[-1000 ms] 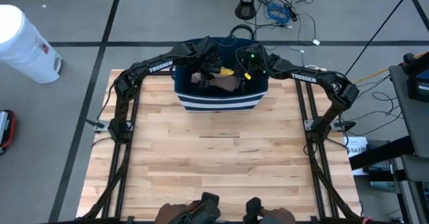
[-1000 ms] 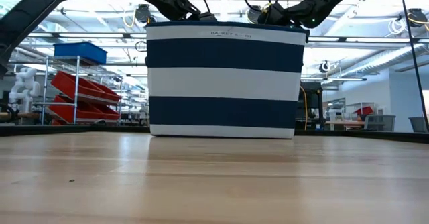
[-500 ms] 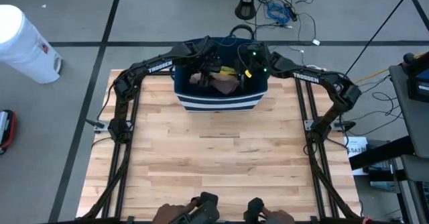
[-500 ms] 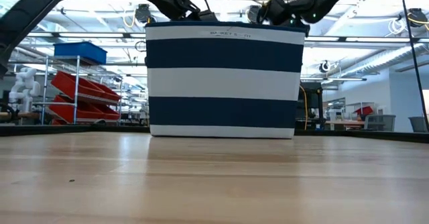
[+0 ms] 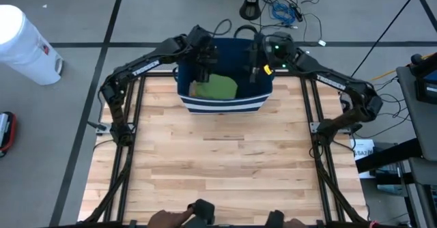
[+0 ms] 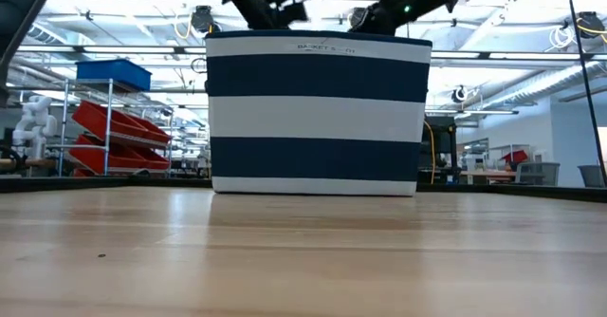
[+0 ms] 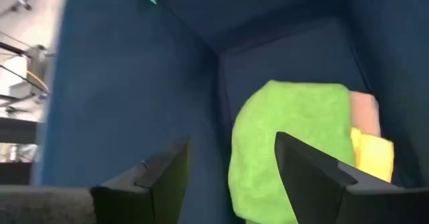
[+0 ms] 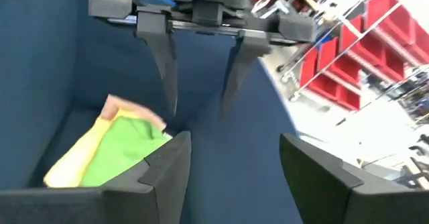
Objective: Fold towel
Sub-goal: Return to Home Position
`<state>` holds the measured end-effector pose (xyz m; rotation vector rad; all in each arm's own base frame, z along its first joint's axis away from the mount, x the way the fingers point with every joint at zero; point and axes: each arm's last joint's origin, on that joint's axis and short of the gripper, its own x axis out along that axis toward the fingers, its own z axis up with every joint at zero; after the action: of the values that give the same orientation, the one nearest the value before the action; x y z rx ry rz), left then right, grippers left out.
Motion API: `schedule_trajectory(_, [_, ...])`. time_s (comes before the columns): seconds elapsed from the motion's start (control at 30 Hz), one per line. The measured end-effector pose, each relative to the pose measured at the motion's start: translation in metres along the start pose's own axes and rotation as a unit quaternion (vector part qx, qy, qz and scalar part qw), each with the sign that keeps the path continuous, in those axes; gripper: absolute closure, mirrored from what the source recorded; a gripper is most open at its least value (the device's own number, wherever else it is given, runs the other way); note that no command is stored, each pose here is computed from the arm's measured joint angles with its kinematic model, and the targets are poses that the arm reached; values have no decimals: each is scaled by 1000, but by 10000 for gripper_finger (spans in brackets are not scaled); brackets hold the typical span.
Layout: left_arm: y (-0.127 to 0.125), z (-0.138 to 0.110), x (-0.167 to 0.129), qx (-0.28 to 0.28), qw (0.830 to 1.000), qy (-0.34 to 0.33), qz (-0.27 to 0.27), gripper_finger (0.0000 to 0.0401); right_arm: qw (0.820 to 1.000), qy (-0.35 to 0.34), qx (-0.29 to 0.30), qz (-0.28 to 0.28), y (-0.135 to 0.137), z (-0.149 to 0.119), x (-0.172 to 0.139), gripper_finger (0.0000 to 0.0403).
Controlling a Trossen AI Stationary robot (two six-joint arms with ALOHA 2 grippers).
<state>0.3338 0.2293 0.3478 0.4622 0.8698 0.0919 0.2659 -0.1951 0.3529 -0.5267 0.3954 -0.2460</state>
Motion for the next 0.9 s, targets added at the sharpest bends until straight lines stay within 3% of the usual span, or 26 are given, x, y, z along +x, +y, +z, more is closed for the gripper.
schedule_trajectory(0.3, [-4, 15, -61, -1, 998, -48, 42, 178, 998, -49, -7, -34, -3, 33, -55, 188])
schedule_trajectory(0.47, [-16, 25, -100, 4, 995, -86, 51, 178, 996, -87, 6, -24, 2, 49, -92, 188])
schedule_trajectory(0.7, [-45, 34, -161, 5, 987, -161, 9, 179, 994, -108, 1, 1, 19, 64, -141, 188])
schedule_trajectory(0.9, [-71, 26, -209, -15, 983, -181, -30, 179, 988, -145, 8, 49, 35, 69, -185, 188])
